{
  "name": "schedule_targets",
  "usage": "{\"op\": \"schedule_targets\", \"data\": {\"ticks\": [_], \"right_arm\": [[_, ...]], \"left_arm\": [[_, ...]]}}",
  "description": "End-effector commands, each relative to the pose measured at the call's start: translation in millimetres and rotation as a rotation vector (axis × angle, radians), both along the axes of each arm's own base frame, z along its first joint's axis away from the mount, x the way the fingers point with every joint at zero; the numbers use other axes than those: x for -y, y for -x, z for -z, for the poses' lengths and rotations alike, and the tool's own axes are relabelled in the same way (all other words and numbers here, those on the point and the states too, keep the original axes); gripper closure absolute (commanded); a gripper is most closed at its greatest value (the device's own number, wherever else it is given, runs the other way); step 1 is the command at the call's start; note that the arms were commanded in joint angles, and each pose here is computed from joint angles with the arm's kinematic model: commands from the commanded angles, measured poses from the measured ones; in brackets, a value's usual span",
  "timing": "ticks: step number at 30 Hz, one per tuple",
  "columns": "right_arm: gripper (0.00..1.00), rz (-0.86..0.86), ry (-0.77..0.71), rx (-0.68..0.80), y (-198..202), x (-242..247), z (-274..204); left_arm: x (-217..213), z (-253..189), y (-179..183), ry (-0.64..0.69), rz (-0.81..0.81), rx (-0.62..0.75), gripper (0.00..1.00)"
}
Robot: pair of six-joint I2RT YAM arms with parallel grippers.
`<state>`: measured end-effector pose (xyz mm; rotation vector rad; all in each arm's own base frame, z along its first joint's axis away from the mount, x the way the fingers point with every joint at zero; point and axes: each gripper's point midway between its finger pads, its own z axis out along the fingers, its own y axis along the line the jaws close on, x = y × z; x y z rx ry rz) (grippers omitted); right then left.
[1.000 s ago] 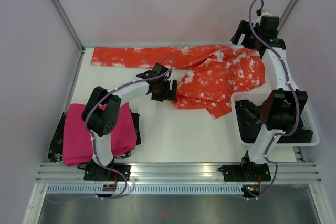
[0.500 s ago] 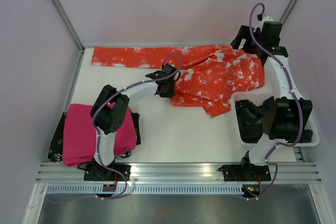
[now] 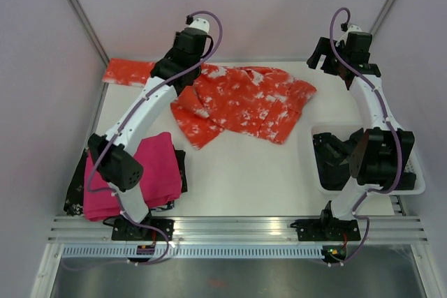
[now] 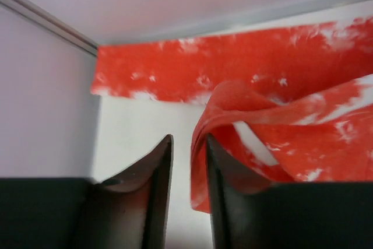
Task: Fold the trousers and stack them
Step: Flatten the trousers out
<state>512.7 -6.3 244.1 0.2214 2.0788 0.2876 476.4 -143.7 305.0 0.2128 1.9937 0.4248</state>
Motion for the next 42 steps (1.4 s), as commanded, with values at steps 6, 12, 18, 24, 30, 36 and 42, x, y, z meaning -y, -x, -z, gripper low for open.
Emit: {"op": "schedule_targets", "data": {"ticks": [6,12,18,24,30,36,42], "right_arm": [[0.02,0.006,-0.044,-0.063,-10.8,-2.3,15.4],[0.03,-0.021,-0.111,-0.304,28.3,-25.7,66.9],[0.04,-0.151,-0.03,-0.518,78.5,-98.6,110.3],[0.04,-0.138,-0.038,-0.669,113.8,-126.0,154.9],[0.05,-0.146,0.011,-0.709,117.1,-120.8,182.8],[0.07,-0.145,0.029,-0.756,123.4,-128.0,206.2],[0.26,-0.059,0.039,-0.735,116.8,-120.3,223.0]], "left_arm": [[53.9,-0.3,42.9,0.171,0.199,-0.104,0.0],[-31.8,72.0,69.4,0.396,-0.283,-0.365,0.0],[-92.2,126.5,91.7,0.611,-0.453,-0.449,0.01],[-76.4,175.0,74.5,0.644,-0.379,-0.549,0.03],[-70.0,210.8,43.4,0.624,-0.274,-0.497,0.07],[-79.3,235.7,8.0,0.527,-0.16,-0.449,0.06],[-95.6,272.1,16.0,0.449,-0.277,-0.565,0.46]]}}
